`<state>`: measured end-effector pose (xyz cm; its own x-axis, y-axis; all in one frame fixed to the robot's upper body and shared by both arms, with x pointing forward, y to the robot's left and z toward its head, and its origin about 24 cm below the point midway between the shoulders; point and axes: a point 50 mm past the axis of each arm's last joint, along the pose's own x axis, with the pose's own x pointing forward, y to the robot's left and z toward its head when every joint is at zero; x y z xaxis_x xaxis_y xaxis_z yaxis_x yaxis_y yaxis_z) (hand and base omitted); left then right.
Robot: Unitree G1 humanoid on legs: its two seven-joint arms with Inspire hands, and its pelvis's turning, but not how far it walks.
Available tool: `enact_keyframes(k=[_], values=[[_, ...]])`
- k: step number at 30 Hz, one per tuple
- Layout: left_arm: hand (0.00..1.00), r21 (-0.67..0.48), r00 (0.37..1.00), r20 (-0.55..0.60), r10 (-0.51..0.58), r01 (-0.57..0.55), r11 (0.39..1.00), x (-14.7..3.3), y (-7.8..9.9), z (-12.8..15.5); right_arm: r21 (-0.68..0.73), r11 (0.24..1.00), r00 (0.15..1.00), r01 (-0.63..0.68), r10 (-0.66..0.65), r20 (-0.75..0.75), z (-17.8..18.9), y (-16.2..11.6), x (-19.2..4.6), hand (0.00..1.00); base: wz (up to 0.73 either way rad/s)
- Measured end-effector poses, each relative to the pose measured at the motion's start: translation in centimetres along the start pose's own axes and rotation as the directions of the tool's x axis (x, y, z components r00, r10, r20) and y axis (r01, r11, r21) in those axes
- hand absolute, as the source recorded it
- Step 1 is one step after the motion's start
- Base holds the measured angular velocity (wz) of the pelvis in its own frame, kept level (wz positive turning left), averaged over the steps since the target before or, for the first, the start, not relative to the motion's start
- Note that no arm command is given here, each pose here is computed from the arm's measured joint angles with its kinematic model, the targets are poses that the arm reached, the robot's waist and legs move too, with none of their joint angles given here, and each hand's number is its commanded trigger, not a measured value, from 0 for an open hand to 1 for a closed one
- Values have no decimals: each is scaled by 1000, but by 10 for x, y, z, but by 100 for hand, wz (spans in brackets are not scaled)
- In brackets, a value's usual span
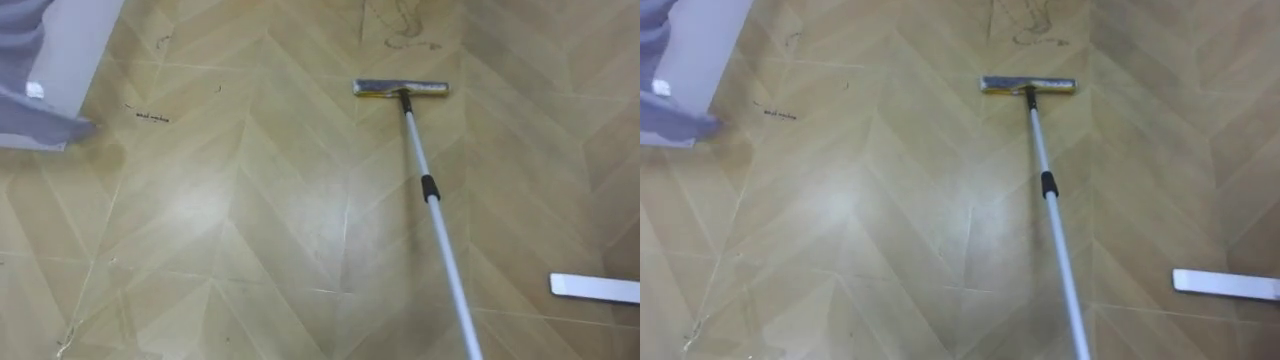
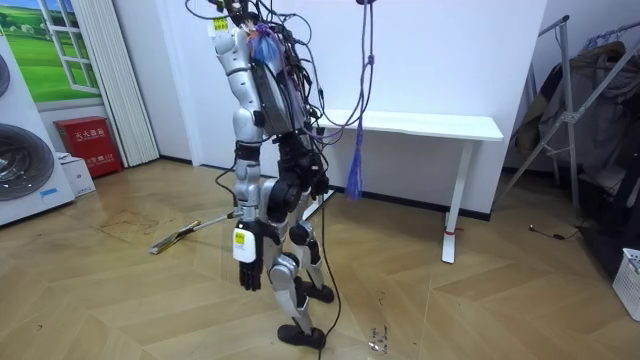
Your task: Mop floor
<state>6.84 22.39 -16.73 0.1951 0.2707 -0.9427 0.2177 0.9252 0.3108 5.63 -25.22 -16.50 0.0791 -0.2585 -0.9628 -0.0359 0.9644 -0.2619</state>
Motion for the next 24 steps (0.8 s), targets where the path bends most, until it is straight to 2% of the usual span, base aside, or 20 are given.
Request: enact_keyframes(k=[4, 9, 12, 15, 17, 19, 22, 24], values=[[0, -17, 999, -39, 24, -24, 1000, 0, -2, -4, 54, 998, 999, 18, -16, -41, -11, 0, 0, 100, 12], [0, -30, 999, -34, 19, -20, 999, 0, -7, -2, 67, 998, 999, 19, -15, -51, -10, 3, 0, 100, 13], [0, -67, 999, -36, 11, -13, 998, -1, -10, -1, 71, 996, 999, 44, -42, -27, 13, -5, -1, 100, 7], [0, -123, 999, -53, 4, -11, 992, -1, -11, -7, 72, 995, 996, 69, -73, 53, 54, -20, -7, 100, -55], [0, -139, 999, -54, -6, -2, 990, -2, -13, -9, 69, 996, 987, 50, -60, 151, 93, -31, -16, 100, -72], [0, -144, 999, -52, -3, -5, 990, -2, -12, -12, 68, 997, 979, 21, -34, 202, 111, -33, -21, 100, -30], [0, -140, 1000, -26, -4, 1, 990, -1, -8, -9, 117, 993, 975, -29, 2, 223, 111, -33, -22, 100, 15], [0, -127, 1000, -19, -14, 12, 992, -1, -7, -8, 149, 988, 981, -50, 21, 193, 90, -31, -15, 100, 60]])
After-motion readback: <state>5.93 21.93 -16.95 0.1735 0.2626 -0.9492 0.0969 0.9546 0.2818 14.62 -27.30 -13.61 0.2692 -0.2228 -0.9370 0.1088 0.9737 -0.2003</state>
